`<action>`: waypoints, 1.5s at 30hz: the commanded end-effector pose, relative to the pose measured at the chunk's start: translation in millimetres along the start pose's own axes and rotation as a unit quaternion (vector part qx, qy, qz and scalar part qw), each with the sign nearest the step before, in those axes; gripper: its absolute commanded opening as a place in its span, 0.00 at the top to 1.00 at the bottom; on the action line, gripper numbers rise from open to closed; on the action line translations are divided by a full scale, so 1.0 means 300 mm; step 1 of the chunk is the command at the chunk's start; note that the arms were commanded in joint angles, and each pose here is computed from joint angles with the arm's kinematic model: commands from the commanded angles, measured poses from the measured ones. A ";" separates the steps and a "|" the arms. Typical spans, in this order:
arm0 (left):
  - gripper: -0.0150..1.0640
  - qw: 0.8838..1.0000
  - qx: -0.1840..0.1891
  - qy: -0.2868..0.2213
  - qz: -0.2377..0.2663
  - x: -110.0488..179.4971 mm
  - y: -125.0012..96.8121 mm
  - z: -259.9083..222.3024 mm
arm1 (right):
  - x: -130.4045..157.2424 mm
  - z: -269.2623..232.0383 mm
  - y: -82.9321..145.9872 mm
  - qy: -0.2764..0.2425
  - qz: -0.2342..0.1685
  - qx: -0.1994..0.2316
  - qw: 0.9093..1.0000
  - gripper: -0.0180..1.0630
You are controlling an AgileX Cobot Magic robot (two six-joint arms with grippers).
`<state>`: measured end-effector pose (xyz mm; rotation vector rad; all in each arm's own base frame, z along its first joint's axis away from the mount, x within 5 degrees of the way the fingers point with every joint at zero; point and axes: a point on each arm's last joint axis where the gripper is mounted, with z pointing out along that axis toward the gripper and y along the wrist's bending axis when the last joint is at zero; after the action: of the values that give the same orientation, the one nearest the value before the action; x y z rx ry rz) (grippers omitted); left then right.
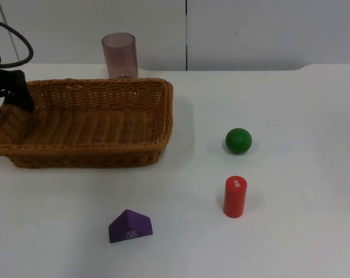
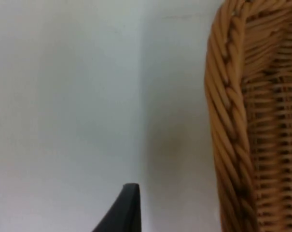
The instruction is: Pick up the basket with the left hand and place the triangular block into the basket with the right hand.
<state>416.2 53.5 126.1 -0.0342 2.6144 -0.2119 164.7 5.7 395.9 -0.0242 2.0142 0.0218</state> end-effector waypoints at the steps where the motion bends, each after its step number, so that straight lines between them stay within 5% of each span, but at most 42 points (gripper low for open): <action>1: 0.01 1.000 0.004 0.002 -0.007 -0.005 0.006 0.022 | -0.003 -0.008 0.002 0.000 -0.011 -0.001 1.000 0.02; 23: 0.02 0.998 0.028 0.059 -0.013 0.049 0.018 0.136 | -0.007 -0.008 0.001 -0.006 -0.023 0.000 1.000 0.02; 27: 0.20 0.998 0.027 0.058 -0.013 0.048 0.018 0.136 | -0.008 -0.008 0.001 -0.009 -0.023 0.000 1.000 0.02; 31: 0.76 0.998 0.027 0.058 -0.019 0.048 0.018 0.136 | -0.013 -0.008 0.002 -0.016 -0.024 0.000 1.000 0.02; 32: 0.76 0.998 0.027 0.058 -0.019 0.048 0.018 0.136 | -0.013 -0.008 0.002 -0.016 -0.024 0.000 1.000 0.02; 33: 0.97 0.997 0.026 0.058 -0.032 0.048 0.018 0.136 | -0.014 -0.008 0.002 -0.017 -0.024 0.000 1.000 0.02; 45: 0.98 0.992 0.068 0.061 -0.087 0.013 -0.026 0.051 | -0.014 -0.008 0.002 -0.018 -0.032 0.000 0.999 0.02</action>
<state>419.3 46.1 97.0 -0.1708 2.7447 -0.4165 165.0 5.8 396.5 -0.0706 2.0051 -0.0076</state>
